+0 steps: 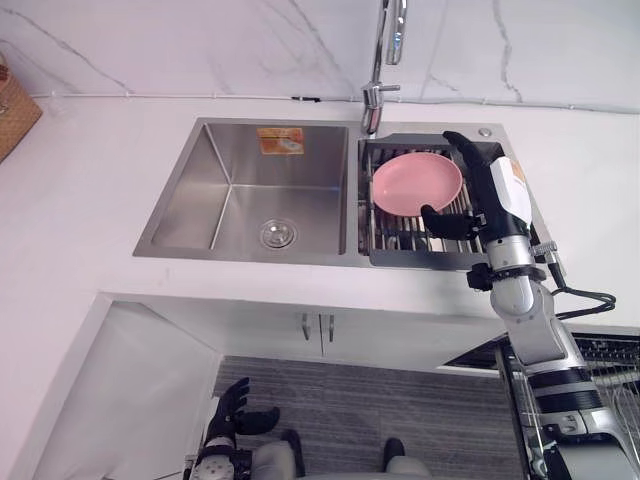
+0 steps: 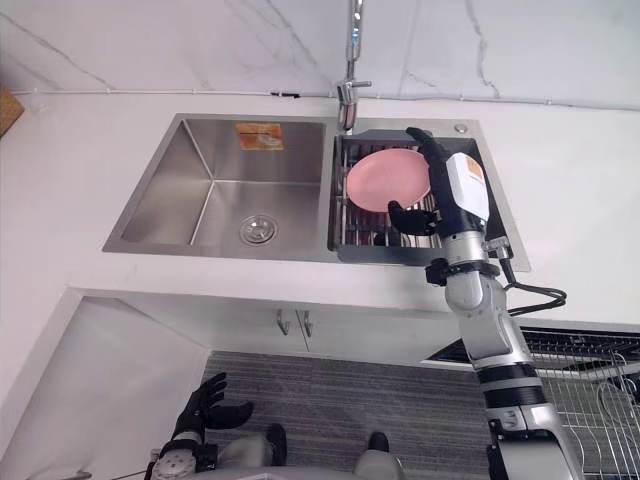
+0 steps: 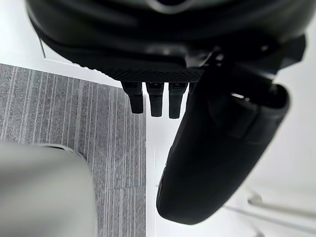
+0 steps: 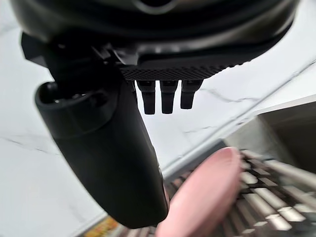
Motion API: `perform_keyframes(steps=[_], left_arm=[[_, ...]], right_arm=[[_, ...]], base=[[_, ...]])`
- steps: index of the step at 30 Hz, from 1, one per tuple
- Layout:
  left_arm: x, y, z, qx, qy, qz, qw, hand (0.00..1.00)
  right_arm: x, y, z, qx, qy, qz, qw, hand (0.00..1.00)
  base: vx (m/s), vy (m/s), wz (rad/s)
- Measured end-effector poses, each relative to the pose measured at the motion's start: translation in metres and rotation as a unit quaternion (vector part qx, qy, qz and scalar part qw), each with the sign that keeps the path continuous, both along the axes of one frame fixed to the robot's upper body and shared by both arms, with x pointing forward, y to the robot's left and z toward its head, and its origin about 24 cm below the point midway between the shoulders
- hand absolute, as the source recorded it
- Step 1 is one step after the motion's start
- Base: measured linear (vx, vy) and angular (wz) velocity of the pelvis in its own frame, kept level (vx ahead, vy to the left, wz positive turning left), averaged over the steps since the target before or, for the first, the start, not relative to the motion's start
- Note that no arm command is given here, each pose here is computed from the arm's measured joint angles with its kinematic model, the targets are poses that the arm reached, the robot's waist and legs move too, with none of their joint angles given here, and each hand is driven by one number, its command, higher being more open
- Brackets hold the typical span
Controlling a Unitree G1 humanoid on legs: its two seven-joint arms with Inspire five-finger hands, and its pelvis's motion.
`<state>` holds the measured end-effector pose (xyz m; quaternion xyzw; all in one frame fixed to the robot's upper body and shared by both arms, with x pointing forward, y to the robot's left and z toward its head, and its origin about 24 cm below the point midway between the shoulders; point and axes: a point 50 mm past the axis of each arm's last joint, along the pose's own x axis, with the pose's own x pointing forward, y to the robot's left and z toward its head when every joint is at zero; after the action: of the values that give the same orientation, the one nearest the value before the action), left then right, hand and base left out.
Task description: Walk over to the sink, pick up the cup, carry it to the dishwasher, place the cup inside the dishwasher, then close the dishwasher door
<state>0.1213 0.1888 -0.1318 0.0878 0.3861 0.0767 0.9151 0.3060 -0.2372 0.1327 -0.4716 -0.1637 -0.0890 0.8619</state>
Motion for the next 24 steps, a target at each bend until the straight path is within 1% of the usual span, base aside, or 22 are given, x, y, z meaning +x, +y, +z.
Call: perform_keyframes(steps=[2,6,14,24], left_arm=[[-0.001,-0.006,-0.002,-0.004,0.004,-0.012,1.000,0.90],[-0.002,-0.006,-0.002,-0.002,0.008,-0.015,1.000,0.90],[-0.003,-0.006,-0.003,-0.001,0.011,-0.015,1.000,0.90],[-0.002,-0.002,-0.002,0.003,0.008,-0.014,1.000,0.90]], right_arm=[[0.001,-0.004,-0.005,-0.005,0.013,-0.013,1.000,0.90],[0.002,-0.009,-0.011,-0.016,0.030,-0.029,0.999,0.90],[0.003,-0.012,-0.011,-0.039,0.036,-0.028,0.998,0.90],[0.022,-0.017,0.005,-0.054,0.026,-0.041,0.997,0.90]], base=[[-0.07,-0.053,-0.10],[-0.10,-0.041,-0.15],[-0.08,0.000,-0.06],[0.02,-0.006,0.06]])
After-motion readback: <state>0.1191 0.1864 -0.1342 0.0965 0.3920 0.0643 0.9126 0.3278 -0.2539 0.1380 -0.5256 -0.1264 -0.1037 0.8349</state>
